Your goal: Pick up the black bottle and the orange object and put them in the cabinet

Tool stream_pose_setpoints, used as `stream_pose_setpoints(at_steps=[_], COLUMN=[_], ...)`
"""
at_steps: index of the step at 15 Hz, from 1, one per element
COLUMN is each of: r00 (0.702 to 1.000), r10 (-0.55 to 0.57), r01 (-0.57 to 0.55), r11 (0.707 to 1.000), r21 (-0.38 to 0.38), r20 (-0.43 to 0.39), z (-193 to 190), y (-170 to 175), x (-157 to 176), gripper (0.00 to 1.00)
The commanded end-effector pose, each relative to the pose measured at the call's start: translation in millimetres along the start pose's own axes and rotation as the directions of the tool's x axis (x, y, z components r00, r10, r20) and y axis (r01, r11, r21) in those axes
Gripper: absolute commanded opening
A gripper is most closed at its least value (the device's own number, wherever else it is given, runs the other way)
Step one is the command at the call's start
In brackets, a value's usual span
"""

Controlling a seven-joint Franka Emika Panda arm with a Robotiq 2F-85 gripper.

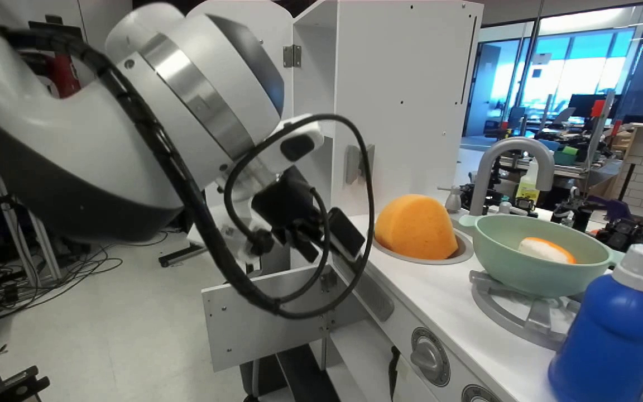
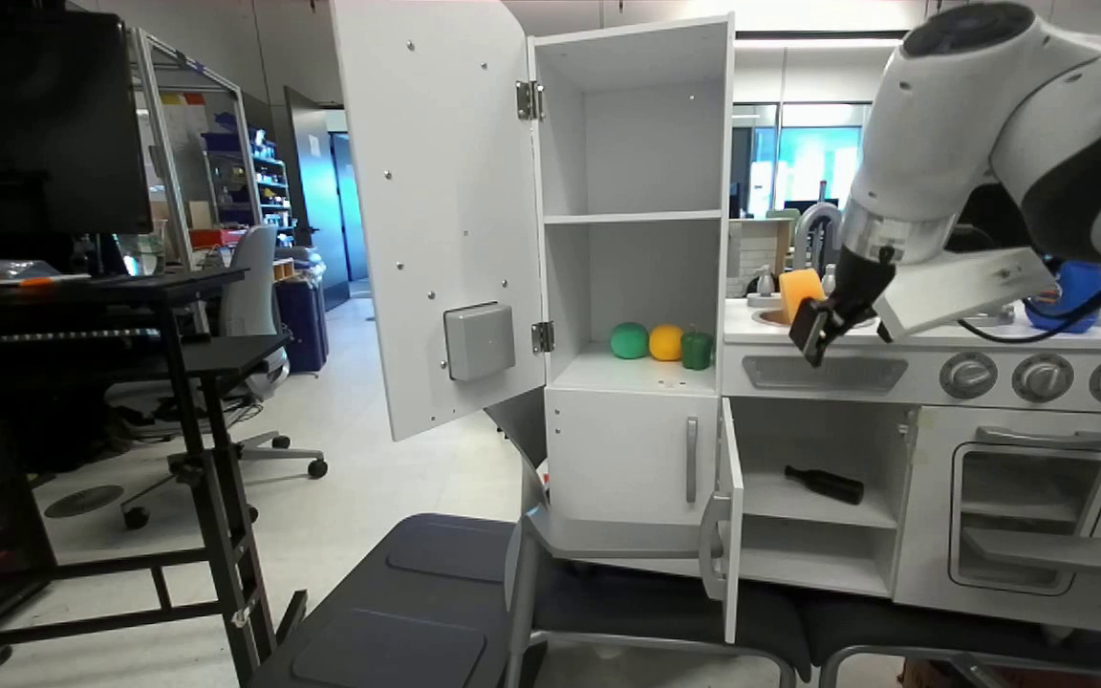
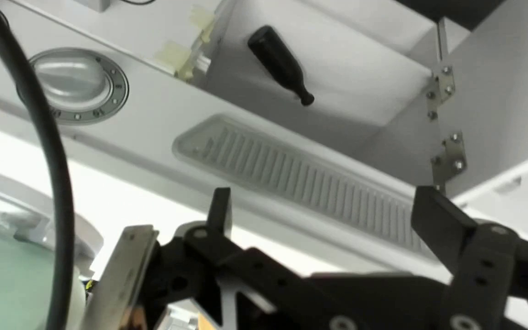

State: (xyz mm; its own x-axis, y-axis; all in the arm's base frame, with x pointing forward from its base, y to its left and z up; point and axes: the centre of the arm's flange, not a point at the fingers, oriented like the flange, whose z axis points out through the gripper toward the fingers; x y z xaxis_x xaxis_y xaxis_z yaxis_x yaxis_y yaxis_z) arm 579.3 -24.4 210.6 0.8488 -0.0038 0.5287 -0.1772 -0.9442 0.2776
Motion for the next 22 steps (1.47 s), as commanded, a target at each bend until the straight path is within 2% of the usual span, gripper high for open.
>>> stream_pose_setpoints(at_steps=[1,5,8,10,13,16,19,22], r00=[0.990,0.962,0.941,0.933,0.924,0.921,0.912,0.906], r10=[0.143,0.271,0.329,0.340,0.318,0.278,0.254,0.236], r01=[-0.143,-0.273,-0.331,-0.337,-0.296,-0.237,-0.191,-0.171], r11=[0.988,0.961,0.944,0.940,0.946,0.956,0.958,0.963], r21=[0.052,0.046,0.006,-0.047,-0.130,-0.176,-0.212,-0.208], r20=[0.003,0.029,0.072,0.120,0.212,0.273,0.321,0.352], z=[-38,-49,-42,-34,-7,29,57,86], y=[12,18,24,27,24,12,10,16], x=[85,156,209,238,258,260,257,243], gripper=[1.00,1.00,1.00,1.00,1.00,1.00,1.00,1.00])
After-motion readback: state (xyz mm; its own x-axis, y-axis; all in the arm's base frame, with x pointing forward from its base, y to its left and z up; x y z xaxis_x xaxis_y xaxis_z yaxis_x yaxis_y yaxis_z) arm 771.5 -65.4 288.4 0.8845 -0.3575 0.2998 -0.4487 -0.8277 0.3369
